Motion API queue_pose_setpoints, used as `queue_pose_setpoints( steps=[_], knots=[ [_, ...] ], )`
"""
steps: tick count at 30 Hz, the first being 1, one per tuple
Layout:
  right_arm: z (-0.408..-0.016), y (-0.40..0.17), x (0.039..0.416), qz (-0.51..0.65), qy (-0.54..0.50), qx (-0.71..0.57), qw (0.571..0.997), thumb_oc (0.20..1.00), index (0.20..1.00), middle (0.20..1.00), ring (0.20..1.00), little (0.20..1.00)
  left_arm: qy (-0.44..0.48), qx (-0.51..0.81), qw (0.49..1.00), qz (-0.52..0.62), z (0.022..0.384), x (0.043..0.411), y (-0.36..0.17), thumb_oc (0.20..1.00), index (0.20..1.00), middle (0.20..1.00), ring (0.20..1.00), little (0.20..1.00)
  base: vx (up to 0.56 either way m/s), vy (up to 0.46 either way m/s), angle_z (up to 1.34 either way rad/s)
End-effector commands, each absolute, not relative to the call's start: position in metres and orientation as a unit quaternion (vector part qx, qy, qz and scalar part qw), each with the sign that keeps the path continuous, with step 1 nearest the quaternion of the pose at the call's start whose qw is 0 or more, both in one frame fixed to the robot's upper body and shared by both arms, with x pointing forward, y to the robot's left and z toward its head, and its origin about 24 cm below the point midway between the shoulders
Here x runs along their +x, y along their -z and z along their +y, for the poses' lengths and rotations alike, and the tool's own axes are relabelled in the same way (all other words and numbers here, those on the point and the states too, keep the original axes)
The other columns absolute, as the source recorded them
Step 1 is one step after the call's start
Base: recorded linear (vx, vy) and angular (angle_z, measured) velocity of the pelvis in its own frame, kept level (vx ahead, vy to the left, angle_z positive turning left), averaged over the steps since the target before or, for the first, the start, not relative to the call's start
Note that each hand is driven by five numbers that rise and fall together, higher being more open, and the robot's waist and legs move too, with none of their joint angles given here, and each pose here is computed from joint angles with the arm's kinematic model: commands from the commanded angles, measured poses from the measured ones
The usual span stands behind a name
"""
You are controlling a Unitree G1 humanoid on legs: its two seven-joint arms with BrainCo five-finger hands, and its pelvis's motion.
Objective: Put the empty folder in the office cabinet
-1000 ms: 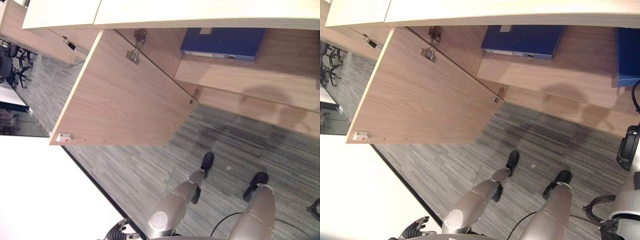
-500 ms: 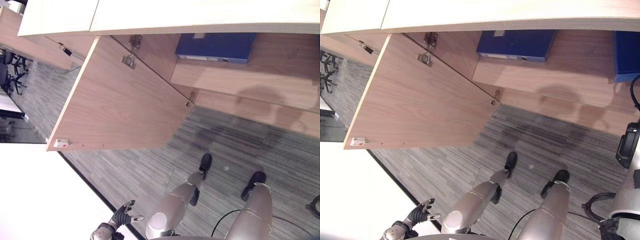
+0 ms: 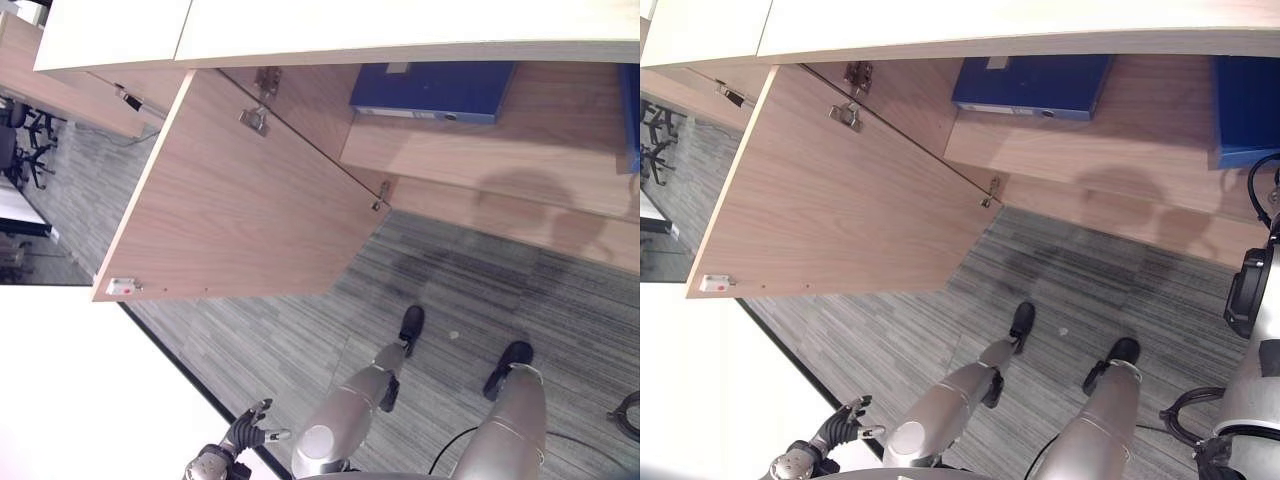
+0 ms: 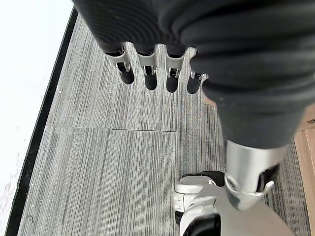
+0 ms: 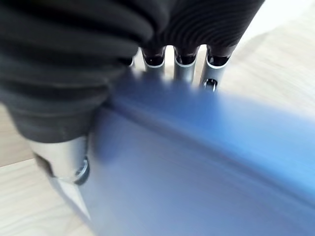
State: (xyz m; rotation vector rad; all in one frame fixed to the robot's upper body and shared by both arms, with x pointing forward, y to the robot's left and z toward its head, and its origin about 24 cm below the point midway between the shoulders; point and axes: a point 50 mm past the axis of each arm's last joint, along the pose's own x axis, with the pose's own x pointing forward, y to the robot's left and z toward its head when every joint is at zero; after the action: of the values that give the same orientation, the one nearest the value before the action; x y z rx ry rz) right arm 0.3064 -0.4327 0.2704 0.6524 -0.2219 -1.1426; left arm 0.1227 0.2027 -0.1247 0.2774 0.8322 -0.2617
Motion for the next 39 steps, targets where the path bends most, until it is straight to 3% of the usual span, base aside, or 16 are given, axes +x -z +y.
queue_pose_setpoints(
  steps=[1,20,24,33,39],
  knots=[
    [-0.452,-0.296,0.284,-0.158,0.535,0.282,0.781,1.000,1.000,1.000,1.000,1.000,0.126,0.157,0.887,0.417,0.206,0.128,0.130,1.000,1.000,1.000,1.000,1.000,0.00,0.000,0.00],
    [-0.450,-0.271,0.286,-0.077,0.531,0.344,0.770,1.000,1.000,1.000,1.000,1.000,0.123,0.172,0.881,0.423,0.204,0.147,0.131,1.000,1.000,1.000,1.000,1.000,0.00,0.002,0.01],
    [-0.440,-0.291,0.296,-0.126,0.508,0.376,0.765,1.000,1.000,1.000,1.000,1.000,0.113,0.167,0.885,0.419,0.207,0.153,0.128,1.000,1.000,1.000,1.000,1.000,0.00,0.000,0.00],
    [-0.416,-0.341,0.312,-0.175,0.446,0.283,0.831,1.000,1.000,1.000,1.000,1.000,0.088,0.146,0.893,0.418,0.205,0.160,0.130,1.000,1.000,1.000,1.000,1.000,0.00,0.003,-0.01],
    [-0.422,-0.367,0.297,-0.214,0.433,0.243,0.841,1.000,1.000,1.000,1.000,1.000,0.088,0.138,0.891,0.423,0.207,0.152,0.131,1.000,1.000,1.000,1.000,1.000,0.00,0.000,0.00]
  ],
)
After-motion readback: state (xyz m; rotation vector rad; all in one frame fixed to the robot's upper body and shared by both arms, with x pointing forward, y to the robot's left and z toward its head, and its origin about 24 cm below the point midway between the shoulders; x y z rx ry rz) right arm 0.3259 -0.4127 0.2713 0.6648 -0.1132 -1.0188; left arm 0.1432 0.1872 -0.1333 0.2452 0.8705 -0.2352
